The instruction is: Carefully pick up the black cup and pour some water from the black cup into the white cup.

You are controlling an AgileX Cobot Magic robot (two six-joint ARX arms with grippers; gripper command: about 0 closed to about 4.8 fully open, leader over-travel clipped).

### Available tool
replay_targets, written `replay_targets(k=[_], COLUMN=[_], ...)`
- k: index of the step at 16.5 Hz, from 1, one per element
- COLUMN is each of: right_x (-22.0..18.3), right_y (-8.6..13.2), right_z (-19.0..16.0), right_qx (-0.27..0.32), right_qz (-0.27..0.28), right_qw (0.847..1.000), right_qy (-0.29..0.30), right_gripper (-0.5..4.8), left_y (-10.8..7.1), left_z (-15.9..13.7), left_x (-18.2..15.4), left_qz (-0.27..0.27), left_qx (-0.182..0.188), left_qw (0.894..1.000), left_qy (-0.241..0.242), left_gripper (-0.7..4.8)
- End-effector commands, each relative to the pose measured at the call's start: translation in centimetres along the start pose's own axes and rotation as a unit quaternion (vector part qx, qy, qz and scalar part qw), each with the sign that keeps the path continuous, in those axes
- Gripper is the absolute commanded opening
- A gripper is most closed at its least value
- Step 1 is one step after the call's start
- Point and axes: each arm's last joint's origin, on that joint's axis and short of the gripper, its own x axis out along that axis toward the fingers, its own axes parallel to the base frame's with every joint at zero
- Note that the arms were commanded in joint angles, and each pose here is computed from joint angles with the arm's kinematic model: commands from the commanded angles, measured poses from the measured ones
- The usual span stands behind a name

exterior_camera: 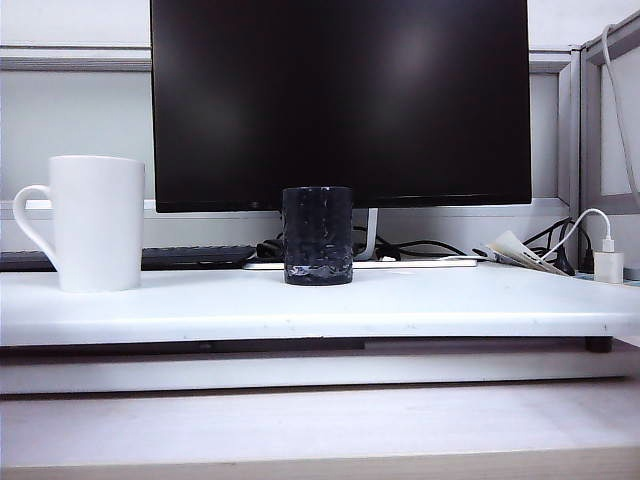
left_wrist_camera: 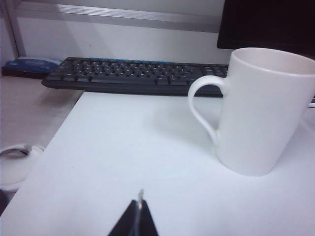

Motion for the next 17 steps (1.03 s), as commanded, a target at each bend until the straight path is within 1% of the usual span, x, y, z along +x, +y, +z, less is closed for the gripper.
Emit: replay_targets(k=[1,8,9,10,11,12,13,14,15,16,17], right_x=[0.0,0.0,-0.1,-0.3,-0.5,-1.0,-1.4,-2.1,-2.9,-3.5,-3.8], right_y=[0.0,0.0,0.1,0.3,0.3,0.5,0.6,0.8,0.9,1.1,1.1], right_z=[-0.1,-0.1,0.5,1.5,2.4,4.0,5.2,7.0,8.6,9.9,10.9], right_qx=[-0.033,-0.036,-0.034,-0.033,-0.030,-0.033,-0.041,-0.063,-0.102,-0.132,-0.140], right_qz=[0.004,0.002,0.012,0.018,0.019,0.020,0.021,0.021,0.018,0.013,0.008], right_qw=[0.999,0.999,0.999,0.999,0.998,0.997,0.995,0.991,0.985,0.980,0.979], right_qy=[-0.005,-0.004,-0.015,-0.033,-0.047,-0.072,-0.090,-0.120,-0.140,-0.145,-0.147], right_gripper=[0.08,0.09,1.06,2.95,3.80,4.26,4.28,4.28,4.28,4.28,4.28], left_y=[0.0,0.0,0.0,-0.1,-0.1,-0.2,-0.2,-0.4,-0.7,-1.0,-1.2], left_z=[0.1,0.1,0.3,0.6,0.9,1.7,2.4,3.7,5.1,6.7,7.7], left_x=[0.0,0.0,0.0,0.0,-0.1,-0.3,-0.5,-0.9,-1.5,-2.2,-2.7], left_qz=[-0.001,-0.001,-0.003,-0.004,-0.005,-0.009,-0.013,-0.027,-0.053,-0.089,-0.104], left_qx=[0.002,0.001,-0.002,-0.001,-0.001,-0.004,-0.013,-0.038,-0.067,-0.071,-0.064], left_qw=[1.000,1.000,1.000,1.000,0.999,0.999,0.998,0.996,0.992,0.988,0.986], left_qy=[-0.007,-0.007,-0.011,-0.024,-0.034,-0.048,-0.057,-0.076,-0.092,-0.106,-0.113], left_gripper=[-0.05,0.01,2.08,4.34,4.79,4.79,4.79,4.79,4.79,4.79,4.79])
